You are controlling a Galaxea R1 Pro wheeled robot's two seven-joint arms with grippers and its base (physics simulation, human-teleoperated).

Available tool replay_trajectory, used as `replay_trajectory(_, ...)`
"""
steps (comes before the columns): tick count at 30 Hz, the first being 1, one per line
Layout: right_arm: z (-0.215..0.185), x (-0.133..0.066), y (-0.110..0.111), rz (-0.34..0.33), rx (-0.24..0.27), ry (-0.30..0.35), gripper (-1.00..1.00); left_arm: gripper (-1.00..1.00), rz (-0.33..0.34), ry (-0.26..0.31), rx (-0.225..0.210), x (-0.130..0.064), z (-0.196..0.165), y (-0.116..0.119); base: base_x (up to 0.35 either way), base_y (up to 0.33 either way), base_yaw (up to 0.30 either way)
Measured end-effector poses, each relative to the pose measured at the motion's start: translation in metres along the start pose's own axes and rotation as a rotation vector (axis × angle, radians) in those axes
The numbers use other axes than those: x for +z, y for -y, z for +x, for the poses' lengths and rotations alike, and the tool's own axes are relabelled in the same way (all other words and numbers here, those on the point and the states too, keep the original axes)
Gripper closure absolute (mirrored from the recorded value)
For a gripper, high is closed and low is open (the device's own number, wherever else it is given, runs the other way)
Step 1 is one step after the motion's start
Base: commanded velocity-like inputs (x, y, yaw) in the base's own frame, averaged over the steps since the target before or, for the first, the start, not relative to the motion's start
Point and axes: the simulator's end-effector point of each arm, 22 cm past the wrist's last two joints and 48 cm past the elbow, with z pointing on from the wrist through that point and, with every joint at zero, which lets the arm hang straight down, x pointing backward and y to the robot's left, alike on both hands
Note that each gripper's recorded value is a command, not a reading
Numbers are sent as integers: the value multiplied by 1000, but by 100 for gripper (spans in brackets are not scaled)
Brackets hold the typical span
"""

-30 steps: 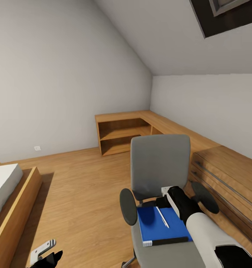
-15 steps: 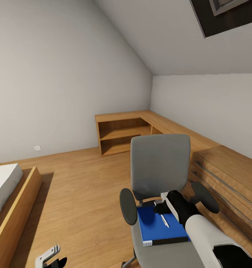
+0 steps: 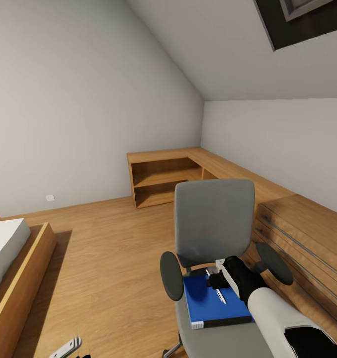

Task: In the bedroom, organize the workspace by keeping the computer under the desk, ensuring the monitor is on the desk, placing the keyboard on the desk next to the monitor, placing the mouse on the desk next to the keyboard, moving the folder from the swivel chair onto the desk next to the mouse, stacking the notebook on top of the folder with the pen on top of the notebook, and positioning the swivel chair next to the desk.

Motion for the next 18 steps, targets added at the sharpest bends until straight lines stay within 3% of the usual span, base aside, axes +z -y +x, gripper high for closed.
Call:
replay_trajectory(9,1,0,0,0,1,-1,-100,-100,-2,45,-2,0,-9,-1,126,0,0)
replay_trajectory(13,0,0,1,0,2,-1,-100,-100,-4,83,-3,0,-18,-2,34,0,0)
replay_trajectory(18,1,0,2,1,3,-1,-100,-100,-7,86,-3,-1,-19,-3,8,0,0)
